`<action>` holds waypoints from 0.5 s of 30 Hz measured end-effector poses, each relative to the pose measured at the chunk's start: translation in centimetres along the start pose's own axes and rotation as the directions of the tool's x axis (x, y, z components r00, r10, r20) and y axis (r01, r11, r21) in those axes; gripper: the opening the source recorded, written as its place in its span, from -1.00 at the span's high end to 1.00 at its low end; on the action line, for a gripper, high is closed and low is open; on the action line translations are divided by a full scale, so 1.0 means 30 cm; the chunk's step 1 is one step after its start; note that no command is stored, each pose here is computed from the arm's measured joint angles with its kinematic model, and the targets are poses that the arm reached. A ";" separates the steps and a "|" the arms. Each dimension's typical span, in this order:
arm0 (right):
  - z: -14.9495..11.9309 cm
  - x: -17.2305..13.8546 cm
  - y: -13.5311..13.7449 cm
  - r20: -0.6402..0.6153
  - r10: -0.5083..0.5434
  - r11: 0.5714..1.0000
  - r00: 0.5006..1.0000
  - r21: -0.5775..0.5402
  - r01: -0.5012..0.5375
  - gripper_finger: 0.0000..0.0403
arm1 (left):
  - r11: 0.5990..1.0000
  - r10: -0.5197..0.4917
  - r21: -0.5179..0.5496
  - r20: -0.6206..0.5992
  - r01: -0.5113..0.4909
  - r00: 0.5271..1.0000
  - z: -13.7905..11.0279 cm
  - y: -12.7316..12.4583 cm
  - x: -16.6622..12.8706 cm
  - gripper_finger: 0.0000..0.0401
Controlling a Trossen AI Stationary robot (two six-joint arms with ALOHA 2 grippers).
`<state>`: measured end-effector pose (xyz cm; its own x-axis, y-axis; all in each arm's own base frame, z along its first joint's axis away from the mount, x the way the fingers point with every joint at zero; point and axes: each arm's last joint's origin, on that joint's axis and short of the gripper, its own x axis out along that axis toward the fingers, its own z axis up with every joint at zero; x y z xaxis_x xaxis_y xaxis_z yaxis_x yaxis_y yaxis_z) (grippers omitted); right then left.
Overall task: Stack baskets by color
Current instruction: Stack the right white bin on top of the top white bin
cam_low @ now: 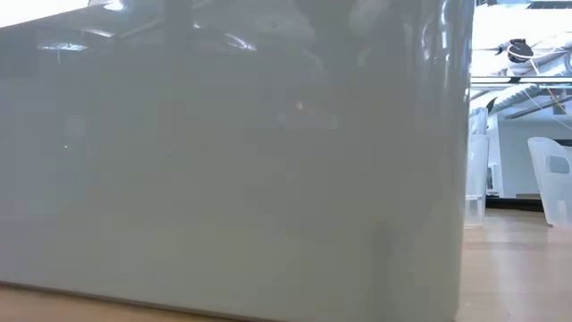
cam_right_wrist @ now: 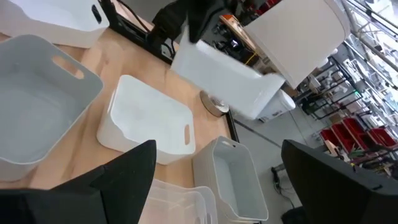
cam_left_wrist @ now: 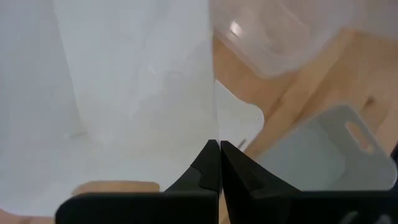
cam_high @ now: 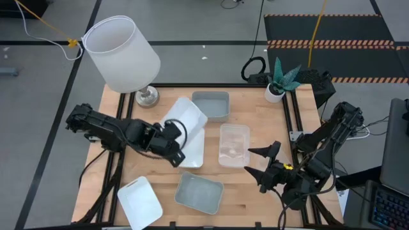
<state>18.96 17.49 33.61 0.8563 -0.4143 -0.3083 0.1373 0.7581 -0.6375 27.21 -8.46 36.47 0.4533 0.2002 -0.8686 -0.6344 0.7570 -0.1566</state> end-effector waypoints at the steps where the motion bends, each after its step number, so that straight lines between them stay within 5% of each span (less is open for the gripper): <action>1: 0.000 0.003 -0.002 -0.002 -0.003 1.000 1.000 0.001 0.003 -0.68 | 1.000 0.009 -0.023 0.001 -0.009 1.000 0.007 0.006 -0.016 0.99; 7: -0.001 0.014 -0.007 -0.012 -0.010 1.000 1.000 0.019 0.011 -0.68 | 0.989 0.030 -0.145 0.000 -0.029 1.000 0.019 0.019 -0.041 0.99; 15: -0.032 0.026 0.021 -0.023 -0.004 1.000 1.000 -0.005 0.004 -0.68 | 0.967 0.113 -0.233 0.016 -0.106 0.993 0.005 -0.039 0.044 0.99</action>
<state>19.24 17.15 32.29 0.8438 -0.4294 -0.3220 0.1386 0.7540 -0.6421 28.64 -8.99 35.59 0.3891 0.2944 -0.8729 -0.8073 0.5654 -0.1691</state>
